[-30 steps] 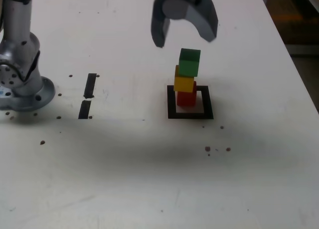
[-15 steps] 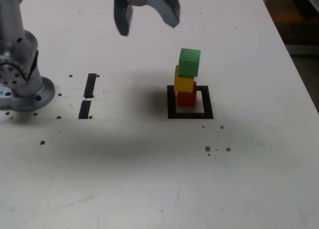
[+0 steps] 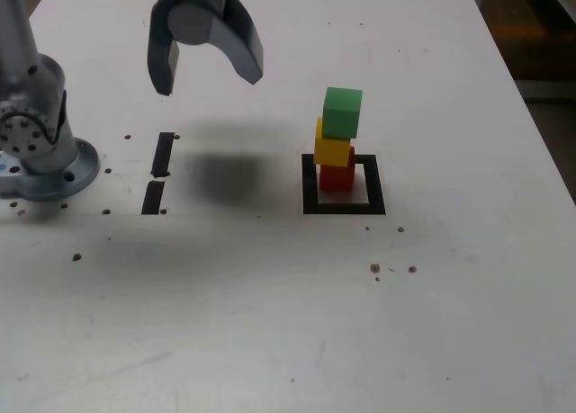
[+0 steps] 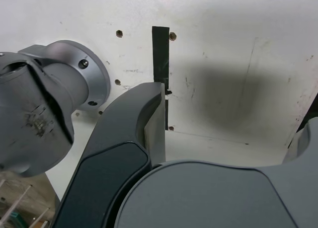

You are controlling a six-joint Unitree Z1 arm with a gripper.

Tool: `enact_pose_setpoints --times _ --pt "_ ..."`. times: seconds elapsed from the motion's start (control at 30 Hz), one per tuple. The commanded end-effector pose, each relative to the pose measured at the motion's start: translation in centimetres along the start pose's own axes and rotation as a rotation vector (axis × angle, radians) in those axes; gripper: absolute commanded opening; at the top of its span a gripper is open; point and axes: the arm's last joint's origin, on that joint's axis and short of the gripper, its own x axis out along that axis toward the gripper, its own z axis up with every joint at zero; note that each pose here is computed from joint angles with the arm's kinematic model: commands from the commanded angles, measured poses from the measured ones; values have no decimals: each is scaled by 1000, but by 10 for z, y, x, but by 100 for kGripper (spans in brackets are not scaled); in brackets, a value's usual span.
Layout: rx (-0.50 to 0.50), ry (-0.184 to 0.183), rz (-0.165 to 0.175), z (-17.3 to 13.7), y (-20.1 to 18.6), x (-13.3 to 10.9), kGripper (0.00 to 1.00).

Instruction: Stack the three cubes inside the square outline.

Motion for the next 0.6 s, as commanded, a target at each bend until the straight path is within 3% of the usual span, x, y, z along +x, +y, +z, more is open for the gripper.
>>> enact_pose_setpoints --times 0.0,0.27,0.57 --pt "3 -5 -3 1 0 4 98" --pt "33 -27 -20 9 0 26 98" --pt "47 -34 -17 14 1 44 98"
